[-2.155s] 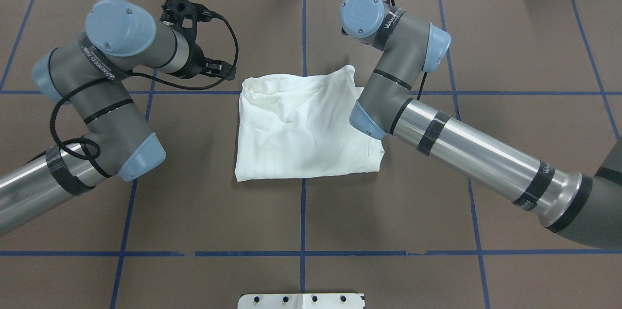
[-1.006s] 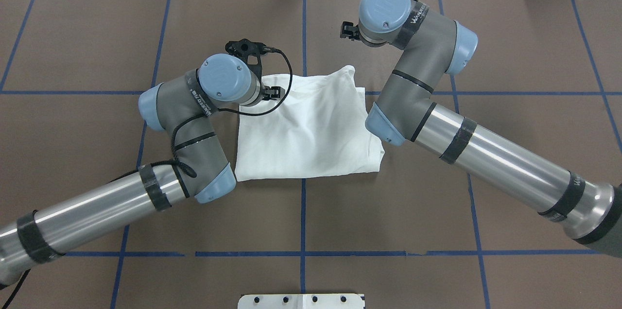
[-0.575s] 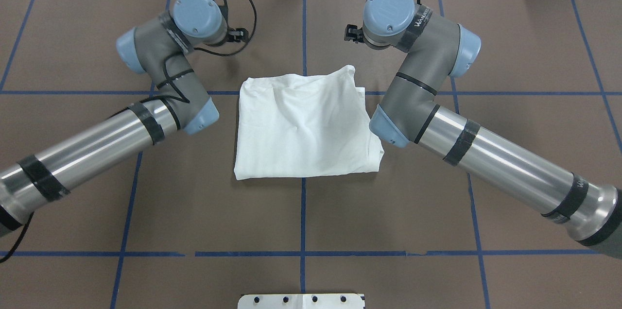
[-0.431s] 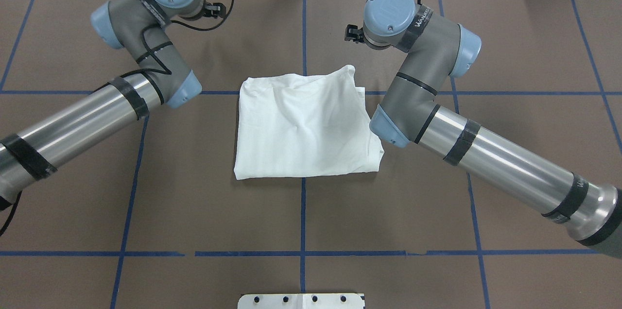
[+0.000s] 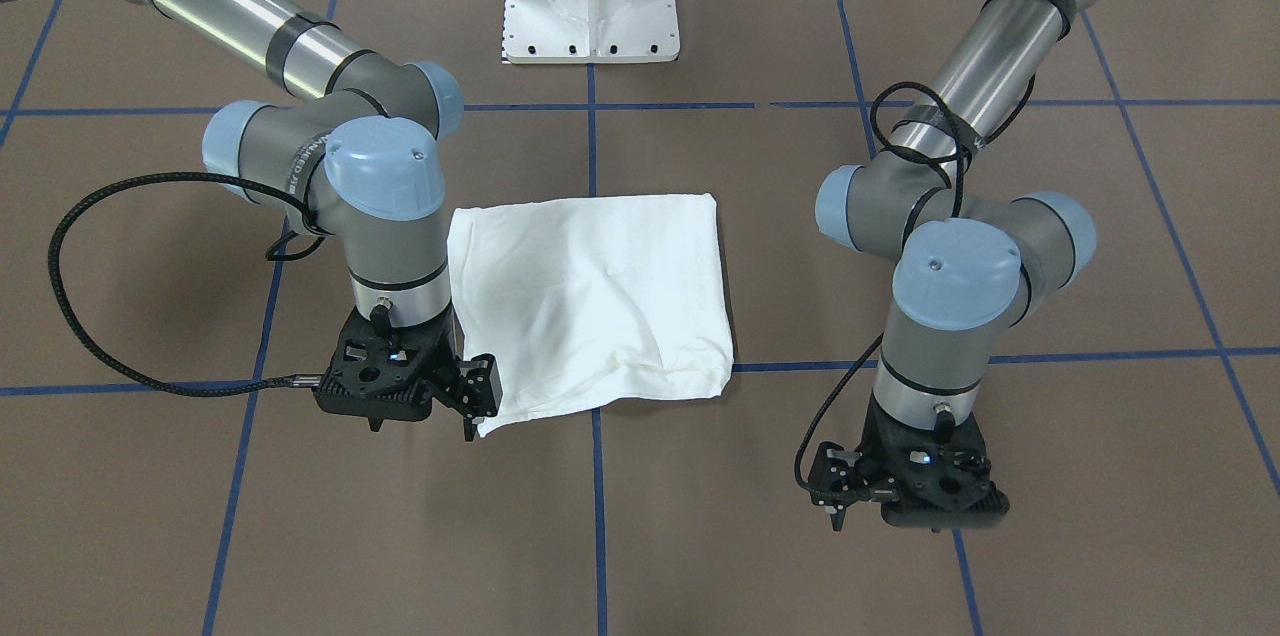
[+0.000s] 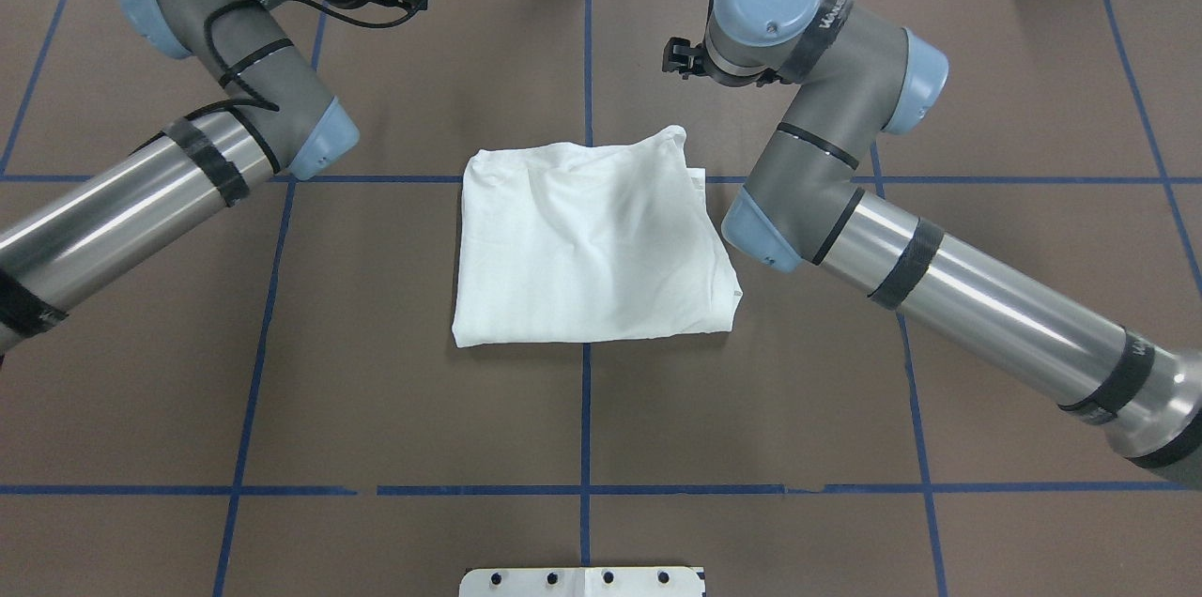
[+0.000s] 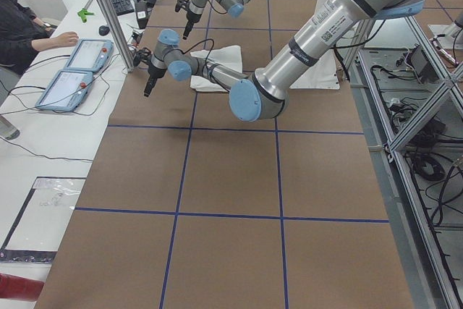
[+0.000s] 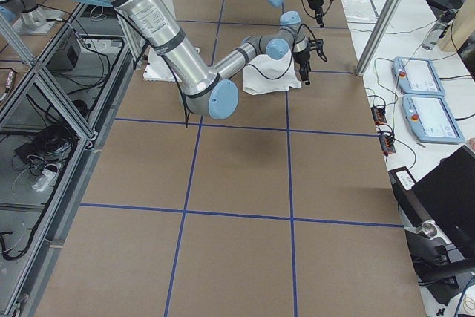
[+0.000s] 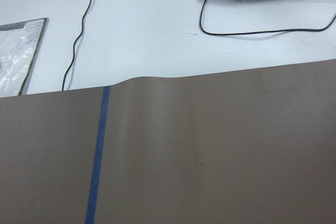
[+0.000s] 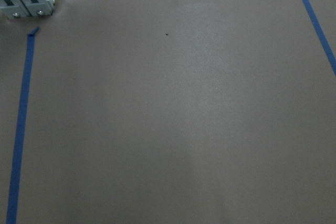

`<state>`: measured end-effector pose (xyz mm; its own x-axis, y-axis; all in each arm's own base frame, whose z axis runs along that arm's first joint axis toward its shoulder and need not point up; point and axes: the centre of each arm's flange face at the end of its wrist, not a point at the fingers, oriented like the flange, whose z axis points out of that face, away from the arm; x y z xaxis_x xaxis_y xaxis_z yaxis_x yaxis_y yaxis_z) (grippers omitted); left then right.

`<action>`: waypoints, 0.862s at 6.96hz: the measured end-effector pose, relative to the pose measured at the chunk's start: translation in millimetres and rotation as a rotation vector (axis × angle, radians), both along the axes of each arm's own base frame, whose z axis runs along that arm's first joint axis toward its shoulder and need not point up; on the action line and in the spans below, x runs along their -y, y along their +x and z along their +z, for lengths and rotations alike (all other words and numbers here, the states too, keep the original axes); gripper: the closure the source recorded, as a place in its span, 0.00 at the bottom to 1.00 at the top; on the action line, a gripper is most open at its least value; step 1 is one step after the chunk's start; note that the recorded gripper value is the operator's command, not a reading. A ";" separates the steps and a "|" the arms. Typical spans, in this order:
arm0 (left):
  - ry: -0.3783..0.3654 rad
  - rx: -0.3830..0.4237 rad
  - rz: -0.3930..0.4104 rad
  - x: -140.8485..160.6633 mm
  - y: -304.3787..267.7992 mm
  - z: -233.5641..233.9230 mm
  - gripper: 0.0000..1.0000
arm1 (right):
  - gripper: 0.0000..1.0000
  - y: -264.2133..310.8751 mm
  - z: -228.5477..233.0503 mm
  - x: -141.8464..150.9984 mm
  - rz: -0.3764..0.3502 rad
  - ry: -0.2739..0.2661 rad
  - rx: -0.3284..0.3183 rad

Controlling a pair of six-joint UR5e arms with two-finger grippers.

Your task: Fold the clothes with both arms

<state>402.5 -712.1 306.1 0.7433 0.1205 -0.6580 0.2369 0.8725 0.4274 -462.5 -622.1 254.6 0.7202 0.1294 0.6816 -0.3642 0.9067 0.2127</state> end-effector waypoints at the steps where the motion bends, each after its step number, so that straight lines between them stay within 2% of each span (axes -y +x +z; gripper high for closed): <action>1: 0.039 0.004 0.071 -24.8 -25.3 -1.4 0.00 | 0.00 37.3 0.0 -2.1 -0.070 -0.013 -0.002; 3: 0.113 0.067 0.203 -78.7 -105.8 11.6 0.00 | 0.00 150.7 17.3 -15.8 -0.225 -0.029 -0.042; 4: 0.128 0.081 0.271 -99.4 -153.6 37.4 0.00 | 0.00 211.1 41.3 -25.1 -0.294 -0.034 -0.059; 6: 0.136 0.102 0.378 -131.5 -277.8 119.7 0.00 | 0.00 325.9 119.9 -42.4 -0.399 -0.039 -0.077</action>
